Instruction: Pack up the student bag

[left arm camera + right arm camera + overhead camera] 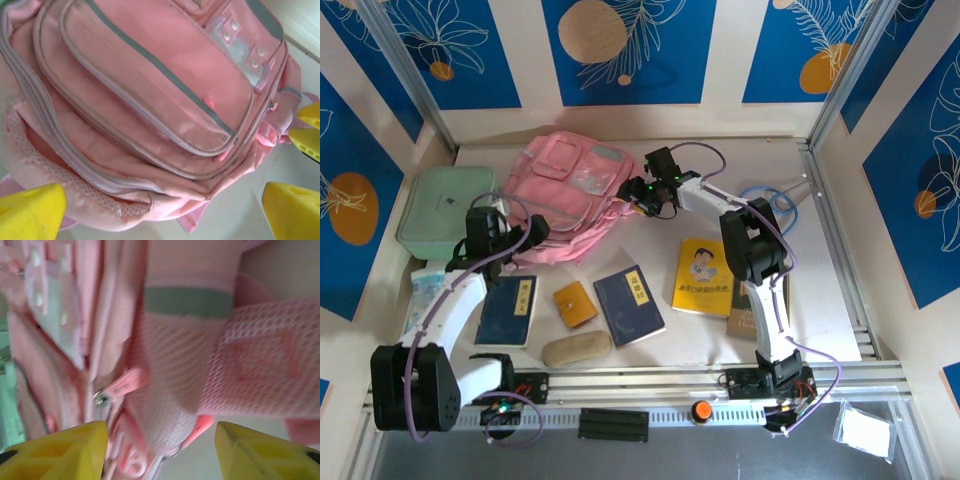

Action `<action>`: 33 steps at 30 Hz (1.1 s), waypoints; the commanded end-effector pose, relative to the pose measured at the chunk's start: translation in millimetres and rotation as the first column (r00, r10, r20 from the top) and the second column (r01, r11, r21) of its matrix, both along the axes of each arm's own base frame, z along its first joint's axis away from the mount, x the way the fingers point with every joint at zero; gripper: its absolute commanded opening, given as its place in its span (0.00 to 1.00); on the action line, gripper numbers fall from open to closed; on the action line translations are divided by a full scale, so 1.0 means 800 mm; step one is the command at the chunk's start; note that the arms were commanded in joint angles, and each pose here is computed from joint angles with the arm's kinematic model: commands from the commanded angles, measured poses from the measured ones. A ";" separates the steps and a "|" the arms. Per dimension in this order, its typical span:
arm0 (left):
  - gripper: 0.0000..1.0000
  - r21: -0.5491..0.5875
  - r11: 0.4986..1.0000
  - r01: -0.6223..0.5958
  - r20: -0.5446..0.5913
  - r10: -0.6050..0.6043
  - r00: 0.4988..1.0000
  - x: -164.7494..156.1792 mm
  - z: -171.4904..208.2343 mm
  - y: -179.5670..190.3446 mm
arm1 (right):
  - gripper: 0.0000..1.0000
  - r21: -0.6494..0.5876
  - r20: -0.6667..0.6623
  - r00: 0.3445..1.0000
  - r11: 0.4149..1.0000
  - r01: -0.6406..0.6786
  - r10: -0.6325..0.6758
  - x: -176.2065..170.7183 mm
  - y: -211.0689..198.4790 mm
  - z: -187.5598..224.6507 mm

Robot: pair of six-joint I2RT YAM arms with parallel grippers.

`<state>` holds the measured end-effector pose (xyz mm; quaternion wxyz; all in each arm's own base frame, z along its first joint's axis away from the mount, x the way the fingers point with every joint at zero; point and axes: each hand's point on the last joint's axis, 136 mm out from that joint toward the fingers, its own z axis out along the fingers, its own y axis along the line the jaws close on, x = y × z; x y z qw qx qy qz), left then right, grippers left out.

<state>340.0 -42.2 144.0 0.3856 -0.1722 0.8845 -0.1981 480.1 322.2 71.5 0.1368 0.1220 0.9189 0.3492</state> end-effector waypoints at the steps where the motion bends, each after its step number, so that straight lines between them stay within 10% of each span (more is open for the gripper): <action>1: 1.00 -0.080 0.996 0.044 -0.071 -0.049 0.996 -0.021 -0.017 -0.020 | 0.52 0.000 -0.015 1.000 1.000 0.014 -0.014 0.013 0.001 -0.003; 15: 0.95 -0.259 0.965 0.046 -0.140 -0.084 0.987 -0.001 -0.060 -0.053 | 0.00 -0.015 0.049 0.999 1.000 -0.013 0.014 0.031 -0.028 0.005; 29: 0.88 -0.328 0.922 0.207 -0.091 -0.248 0.964 0.084 -0.075 -0.145 | 0.00 0.003 0.022 0.992 0.992 0.125 -0.125 -0.084 -0.175 0.009; 33: 0.88 -0.267 0.947 0.181 -0.107 -0.216 0.971 0.105 -0.077 -0.141 | 0.27 0.038 -0.038 0.980 0.979 0.199 -0.198 -0.092 -0.189 0.010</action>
